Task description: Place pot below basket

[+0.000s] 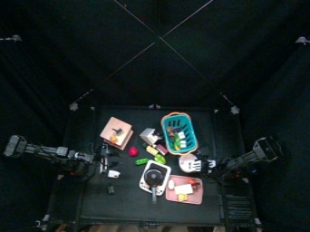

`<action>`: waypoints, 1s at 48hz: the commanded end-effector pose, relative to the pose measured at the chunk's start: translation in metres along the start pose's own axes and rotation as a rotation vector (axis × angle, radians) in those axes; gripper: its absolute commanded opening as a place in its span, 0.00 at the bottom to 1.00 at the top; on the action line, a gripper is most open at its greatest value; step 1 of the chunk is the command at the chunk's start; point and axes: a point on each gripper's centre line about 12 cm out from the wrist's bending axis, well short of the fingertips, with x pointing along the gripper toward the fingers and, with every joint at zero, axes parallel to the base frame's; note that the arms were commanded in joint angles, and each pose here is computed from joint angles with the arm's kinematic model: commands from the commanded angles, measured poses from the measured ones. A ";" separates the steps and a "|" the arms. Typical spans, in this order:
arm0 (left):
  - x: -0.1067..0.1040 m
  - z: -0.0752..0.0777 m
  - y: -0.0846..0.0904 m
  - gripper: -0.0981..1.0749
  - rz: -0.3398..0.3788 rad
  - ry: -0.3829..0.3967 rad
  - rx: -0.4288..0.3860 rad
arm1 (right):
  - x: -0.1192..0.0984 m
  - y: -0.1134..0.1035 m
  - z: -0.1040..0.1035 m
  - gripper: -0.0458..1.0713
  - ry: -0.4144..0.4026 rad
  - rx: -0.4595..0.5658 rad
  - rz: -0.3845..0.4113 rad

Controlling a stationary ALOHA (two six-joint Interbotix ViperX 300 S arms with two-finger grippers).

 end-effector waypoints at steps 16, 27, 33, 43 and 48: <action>0.001 0.001 0.004 0.74 0.035 0.003 0.003 | -0.016 0.013 -0.002 0.84 0.029 0.015 0.047; 0.001 0.001 0.008 0.74 0.062 0.006 0.001 | -0.024 0.020 -0.003 0.85 0.037 0.007 0.080; 0.001 0.000 0.009 0.74 0.075 0.009 0.004 | -0.027 0.024 -0.004 0.85 0.040 0.004 0.093; 0.001 -0.002 0.009 0.74 0.069 0.014 0.007 | -0.034 0.032 -0.006 0.85 0.047 -0.007 0.135; 0.001 -0.003 0.009 0.74 0.068 0.015 0.008 | -0.039 0.035 -0.005 0.85 0.041 -0.016 0.158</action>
